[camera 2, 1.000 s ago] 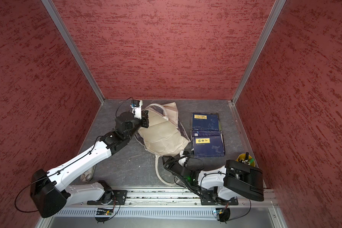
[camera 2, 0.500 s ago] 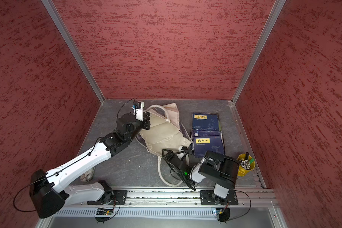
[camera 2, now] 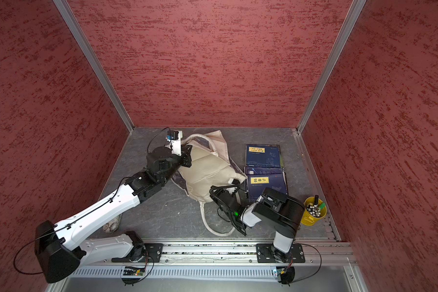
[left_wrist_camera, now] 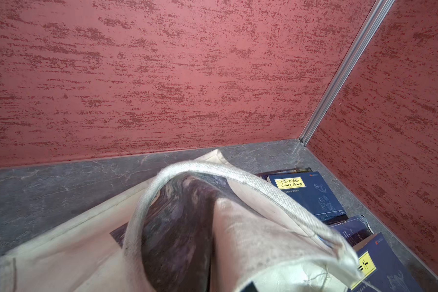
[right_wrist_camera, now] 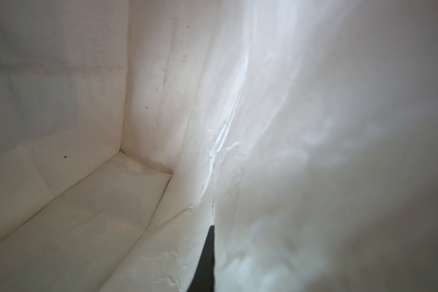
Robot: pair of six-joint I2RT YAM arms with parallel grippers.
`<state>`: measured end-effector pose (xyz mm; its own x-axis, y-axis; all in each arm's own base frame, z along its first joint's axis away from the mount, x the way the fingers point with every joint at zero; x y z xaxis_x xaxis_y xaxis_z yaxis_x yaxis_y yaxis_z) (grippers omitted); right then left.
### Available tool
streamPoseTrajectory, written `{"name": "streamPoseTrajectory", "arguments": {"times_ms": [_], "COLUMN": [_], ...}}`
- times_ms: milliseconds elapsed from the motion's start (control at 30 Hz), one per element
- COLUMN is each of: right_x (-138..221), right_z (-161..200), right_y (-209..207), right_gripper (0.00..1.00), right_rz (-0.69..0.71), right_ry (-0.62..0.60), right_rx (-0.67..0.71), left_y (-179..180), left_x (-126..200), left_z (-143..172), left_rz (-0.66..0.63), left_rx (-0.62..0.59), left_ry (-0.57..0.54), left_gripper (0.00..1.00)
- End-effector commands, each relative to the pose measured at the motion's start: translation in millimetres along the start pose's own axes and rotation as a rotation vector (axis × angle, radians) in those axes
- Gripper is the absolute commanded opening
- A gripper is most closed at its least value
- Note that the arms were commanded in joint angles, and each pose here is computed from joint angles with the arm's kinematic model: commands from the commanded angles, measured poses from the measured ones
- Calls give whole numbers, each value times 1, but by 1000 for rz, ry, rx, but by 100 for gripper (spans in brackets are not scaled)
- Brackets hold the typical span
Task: Take out the books from the canvas bag
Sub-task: Adjust the canvas bag at the center of the board.
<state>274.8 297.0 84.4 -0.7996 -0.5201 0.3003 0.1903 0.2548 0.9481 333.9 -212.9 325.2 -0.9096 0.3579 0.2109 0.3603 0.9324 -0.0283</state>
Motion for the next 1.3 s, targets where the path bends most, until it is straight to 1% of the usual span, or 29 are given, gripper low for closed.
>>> {"name": "streamPoseTrajectory", "arguments": {"times_ms": [0, 67, 100, 133, 167, 233, 367, 433, 500, 600, 700, 767, 900, 1000, 1067, 1100, 1167, 1200, 1267], "right_x": [-3, -4, -5, -6, -6, -9, -15, -21, -28, -34, -33, -36, -49, -57, -58, -57, -53, -52, -51], "right_z": [3, 4, 5, 5, 5, 5, 2, 1, 0, -7, -14, -18, -29, -34, -37, -39, -40, -41, -44], "right_y": [29, 42, 48, 55, 61, 73, 97, 111, 122, 140, 163, 175, 178, 173, 173, 173, 176, 178, 180], "right_gripper": [0, 0, 0, 0, 0, 0, 0, 0, 0, 0, 0, 0, 0, 0, 0, 5, 28, 35, 45], "right_rz": [-19, -11, -9, -11, -16, -12, -11, -7, -6, 4, 22, 30, 74, 77, 77, 81, 75, 71, 72], "right_ry": [15, 20, 24, 28, 37, 53, 80, 100, 138, 149, 119, 124, 129, 169, 166, 158, 150, 146, 138], "right_rx": [102, 166, 194, 214, 234, 278, 348, 394, 421, 452, 510, 547, 577, 557, 562, 566, 578, 584, 603], "left_y": [4, 7, 8, 9, 11, 15, 22, 25, 31, 42, 49, 51, 54, 56, 59, 59, 61, 62, 64], "left_x": [6, 7, 8, 9, 11, 17, 39, 55, 70, 87, 100, 106, 115, 117, 118, 120, 121, 121, 120], "left_z": [-29, -37, -43, -50, -58, -77, -122, -144, -159, -161, -150, -138, -112, -90, -76, -70, -59, -53, -43], "left_rz": [29, 39, 46, 49, 47, 49, 32, 20, -2, -45, -90, -112, -140, -166, -184, -192, -202, -206, -220], "left_rx": [19, 9, 2, -13, -29, -49, -64, -52, -31, 10, 20, 18, 16, 11, 8, 10, 10, 11, 13], "left_ry": [-44, -54, -66, -81, -97, -137, -225, -268, -304, -314, -297, -293, -262, -197, -165, -159, -151, -144, -127], "left_gripper": [29, 32, 39, 49, 56, 77, 100, 100, 100, 100, 100, 100, 100, 100, 100, 100, 100, 100, 100]}}
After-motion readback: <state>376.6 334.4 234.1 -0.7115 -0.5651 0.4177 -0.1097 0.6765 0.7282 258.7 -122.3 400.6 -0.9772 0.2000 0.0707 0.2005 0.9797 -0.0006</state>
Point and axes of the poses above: each gripper's point midway between its finger pads, its own x axis back along the fingers, its own y axis along the line the jaws close on, z = x × y, the point moved 1 cm from there along x, back along the fingers, and after that the axes turned 9 degrees about -x, right-handed, at the moved point
